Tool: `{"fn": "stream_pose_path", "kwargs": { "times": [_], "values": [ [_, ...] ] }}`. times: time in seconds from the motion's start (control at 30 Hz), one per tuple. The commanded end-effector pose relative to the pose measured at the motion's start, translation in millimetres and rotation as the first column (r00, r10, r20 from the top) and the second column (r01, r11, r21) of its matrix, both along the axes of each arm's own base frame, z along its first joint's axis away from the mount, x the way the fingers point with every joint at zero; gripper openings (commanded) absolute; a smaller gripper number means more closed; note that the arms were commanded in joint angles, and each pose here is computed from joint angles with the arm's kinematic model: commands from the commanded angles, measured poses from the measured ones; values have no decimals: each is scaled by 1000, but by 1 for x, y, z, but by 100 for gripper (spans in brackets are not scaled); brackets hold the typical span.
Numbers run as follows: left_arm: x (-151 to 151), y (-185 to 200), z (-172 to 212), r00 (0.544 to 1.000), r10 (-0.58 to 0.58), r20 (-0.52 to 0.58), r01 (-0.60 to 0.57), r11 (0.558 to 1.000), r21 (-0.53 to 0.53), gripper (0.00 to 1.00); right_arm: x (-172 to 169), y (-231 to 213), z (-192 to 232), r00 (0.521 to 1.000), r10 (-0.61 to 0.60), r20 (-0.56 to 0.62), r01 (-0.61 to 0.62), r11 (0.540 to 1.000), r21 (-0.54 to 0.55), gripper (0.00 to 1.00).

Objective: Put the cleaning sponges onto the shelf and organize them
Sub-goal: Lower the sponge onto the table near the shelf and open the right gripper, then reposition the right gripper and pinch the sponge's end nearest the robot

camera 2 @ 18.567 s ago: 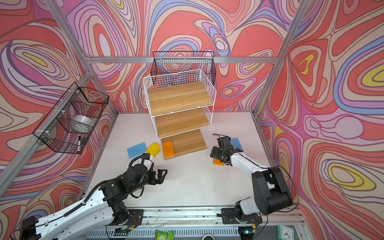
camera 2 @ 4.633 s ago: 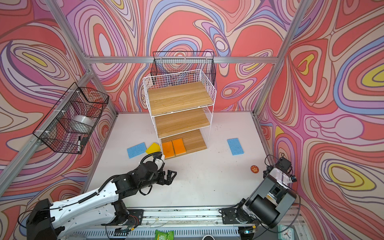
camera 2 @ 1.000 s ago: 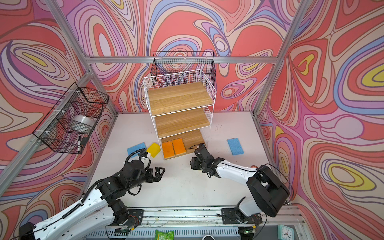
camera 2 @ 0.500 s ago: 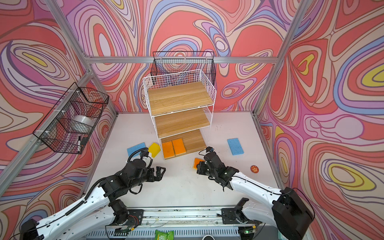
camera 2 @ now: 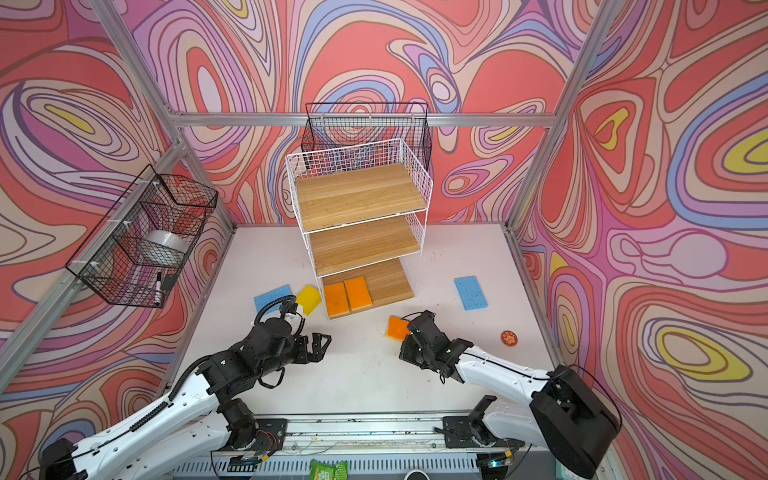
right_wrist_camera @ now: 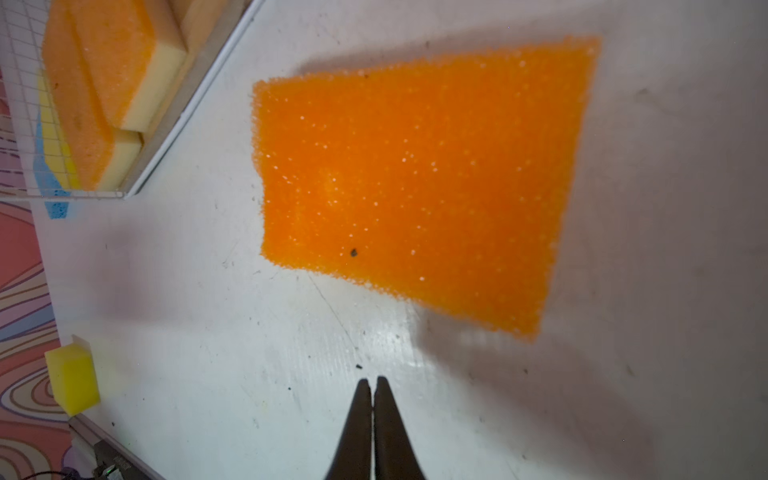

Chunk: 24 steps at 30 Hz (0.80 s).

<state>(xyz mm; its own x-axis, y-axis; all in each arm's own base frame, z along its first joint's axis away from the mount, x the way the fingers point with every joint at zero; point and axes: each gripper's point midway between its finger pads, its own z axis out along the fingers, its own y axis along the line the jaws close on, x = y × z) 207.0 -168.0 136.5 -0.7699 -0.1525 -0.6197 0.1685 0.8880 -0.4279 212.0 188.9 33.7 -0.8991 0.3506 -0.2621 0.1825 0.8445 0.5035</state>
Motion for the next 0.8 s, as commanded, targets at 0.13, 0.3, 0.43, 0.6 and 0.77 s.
{"fn": "stream_pose_path", "kwargs": {
  "times": [0.13, 0.3, 0.43, 0.6, 0.77],
  "values": [
    [0, 3, 1, 1000, 5, 1, -5, 1000, 9, 100, 11, -26, -5, 991, -131, -1, 130, 986, -105, 0],
    [-2, 4, -3, 1000, 6, -9, -6, 1000, 8, 100, 21, -42, -8, 981, -193, 2, 192, 972, -135, 0],
    [-3, 5, -3, 1000, 11, -6, -11, 1000, 7, 100, 29, -47, -13, 978, -208, -9, 205, 971, -126, 0],
    [-4, 7, -2, 1000, 13, -5, -13, 1000, 8, 100, 39, -56, -17, 973, -229, -16, 226, 967, -114, 0],
    [-4, 8, -1, 1000, 17, -1, -17, 1000, 5, 100, 55, -63, -18, 971, -240, -12, 238, 966, -101, 0]
  ]
}}
